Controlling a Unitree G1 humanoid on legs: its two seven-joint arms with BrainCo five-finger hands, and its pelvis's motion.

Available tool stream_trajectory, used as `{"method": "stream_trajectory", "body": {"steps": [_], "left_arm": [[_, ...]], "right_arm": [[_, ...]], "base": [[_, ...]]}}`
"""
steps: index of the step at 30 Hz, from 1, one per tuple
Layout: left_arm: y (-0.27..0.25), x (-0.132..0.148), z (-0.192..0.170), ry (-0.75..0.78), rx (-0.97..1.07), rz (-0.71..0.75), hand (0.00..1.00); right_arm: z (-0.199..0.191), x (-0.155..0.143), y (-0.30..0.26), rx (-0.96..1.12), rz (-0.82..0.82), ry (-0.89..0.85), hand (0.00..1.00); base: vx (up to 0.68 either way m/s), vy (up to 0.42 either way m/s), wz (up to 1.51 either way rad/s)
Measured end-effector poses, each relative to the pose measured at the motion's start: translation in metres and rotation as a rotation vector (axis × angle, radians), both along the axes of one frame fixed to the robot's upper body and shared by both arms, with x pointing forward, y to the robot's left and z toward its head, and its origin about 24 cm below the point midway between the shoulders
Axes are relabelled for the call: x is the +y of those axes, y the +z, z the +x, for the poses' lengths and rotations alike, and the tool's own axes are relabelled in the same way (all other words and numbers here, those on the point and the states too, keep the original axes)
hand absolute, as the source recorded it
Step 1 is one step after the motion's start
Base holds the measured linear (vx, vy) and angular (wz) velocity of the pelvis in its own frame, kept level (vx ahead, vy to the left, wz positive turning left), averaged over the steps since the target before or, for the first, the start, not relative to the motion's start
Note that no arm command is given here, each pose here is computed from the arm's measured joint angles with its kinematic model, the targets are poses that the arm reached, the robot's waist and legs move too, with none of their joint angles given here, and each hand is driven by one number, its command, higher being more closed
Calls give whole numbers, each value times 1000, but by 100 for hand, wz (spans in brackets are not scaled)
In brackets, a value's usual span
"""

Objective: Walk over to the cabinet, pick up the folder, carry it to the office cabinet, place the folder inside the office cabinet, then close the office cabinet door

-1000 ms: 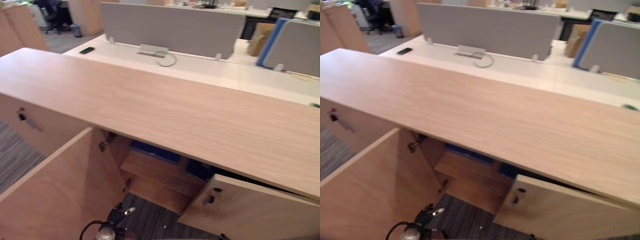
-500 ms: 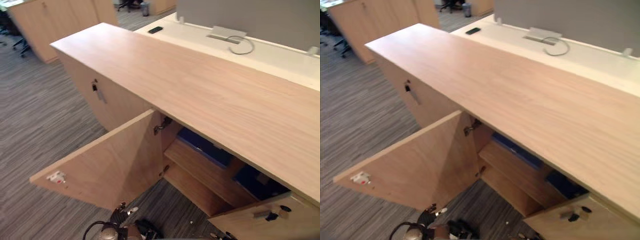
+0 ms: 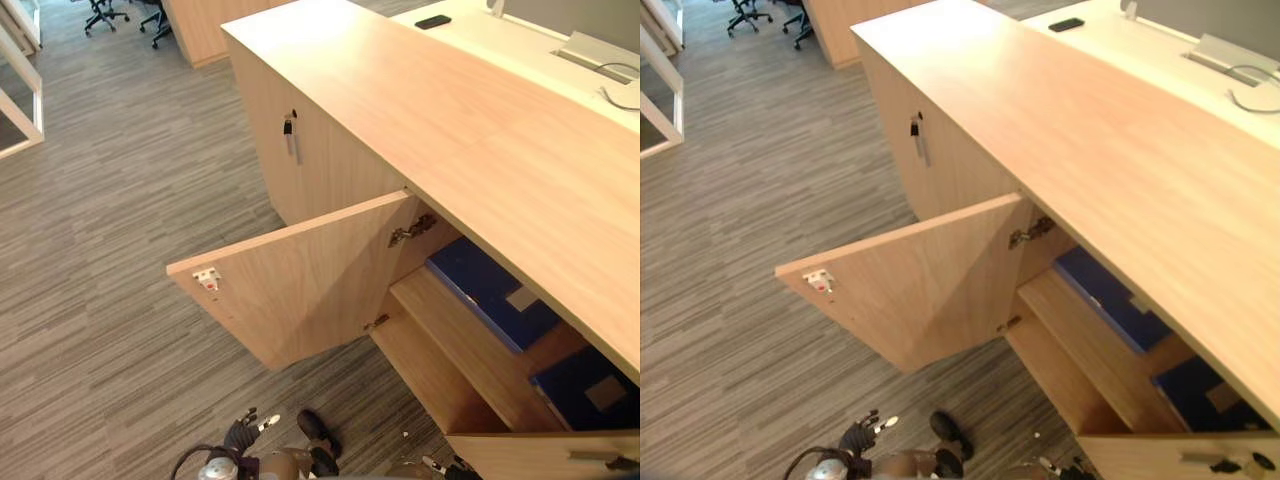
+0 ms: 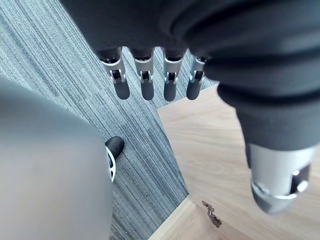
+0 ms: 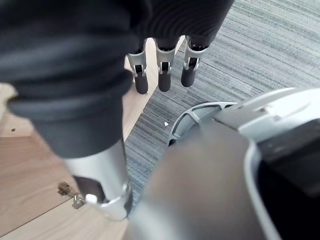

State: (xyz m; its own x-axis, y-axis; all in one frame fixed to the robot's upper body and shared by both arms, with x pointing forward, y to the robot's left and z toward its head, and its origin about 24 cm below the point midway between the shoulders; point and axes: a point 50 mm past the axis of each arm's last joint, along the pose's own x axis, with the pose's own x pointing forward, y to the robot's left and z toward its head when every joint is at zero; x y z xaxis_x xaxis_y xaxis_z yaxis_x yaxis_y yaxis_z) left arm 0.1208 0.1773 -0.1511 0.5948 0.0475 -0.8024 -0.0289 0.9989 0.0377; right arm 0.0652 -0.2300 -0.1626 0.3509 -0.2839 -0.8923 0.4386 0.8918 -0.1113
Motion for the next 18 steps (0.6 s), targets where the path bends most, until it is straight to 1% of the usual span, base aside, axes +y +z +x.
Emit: {"method": "stream_trajectory", "body": {"steps": [2,3,4,5,7,10,12,13,15,16,18], "left_arm": [[-1,0,-1,12,10,-22,0],[-1,4,-1,29,13,-25,0],[0,10,0,95,2,-42,0],[-3,15,-8,150,29,-53,0],[-5,16,-11,204,42,-86,0],[-9,23,-23,371,77,-168,0],[-11,36,-33,555,87,-227,0],[-11,41,-35,603,83,-238,0],[-5,69,-35,778,31,-250,0],[-2,78,-33,826,2,-249,0],[15,116,-15,985,-137,-250,0]], "right_arm": [[-1,-4,1,5,-9,9,0],[-4,1,-1,15,3,10,0],[-5,3,-2,17,9,5,0],[-9,0,-1,17,1,-6,0],[-13,1,-2,28,14,-24,0],[-16,1,-3,33,30,-34,0],[-18,0,-3,29,41,-51,0],[-18,0,-3,30,44,-57,0],[-19,0,-3,32,51,-61,0],[-20,1,-3,32,53,-61,0],[-20,1,-4,33,60,-59,0]], "base": [[-93,-9,10],[-55,13,-19],[23,-72,-52],[23,-106,-32],[-5,-58,9],[-13,-15,0],[-68,-85,2],[-59,-80,4],[-51,-87,0],[-60,-109,-6],[-51,-101,-5]]}}
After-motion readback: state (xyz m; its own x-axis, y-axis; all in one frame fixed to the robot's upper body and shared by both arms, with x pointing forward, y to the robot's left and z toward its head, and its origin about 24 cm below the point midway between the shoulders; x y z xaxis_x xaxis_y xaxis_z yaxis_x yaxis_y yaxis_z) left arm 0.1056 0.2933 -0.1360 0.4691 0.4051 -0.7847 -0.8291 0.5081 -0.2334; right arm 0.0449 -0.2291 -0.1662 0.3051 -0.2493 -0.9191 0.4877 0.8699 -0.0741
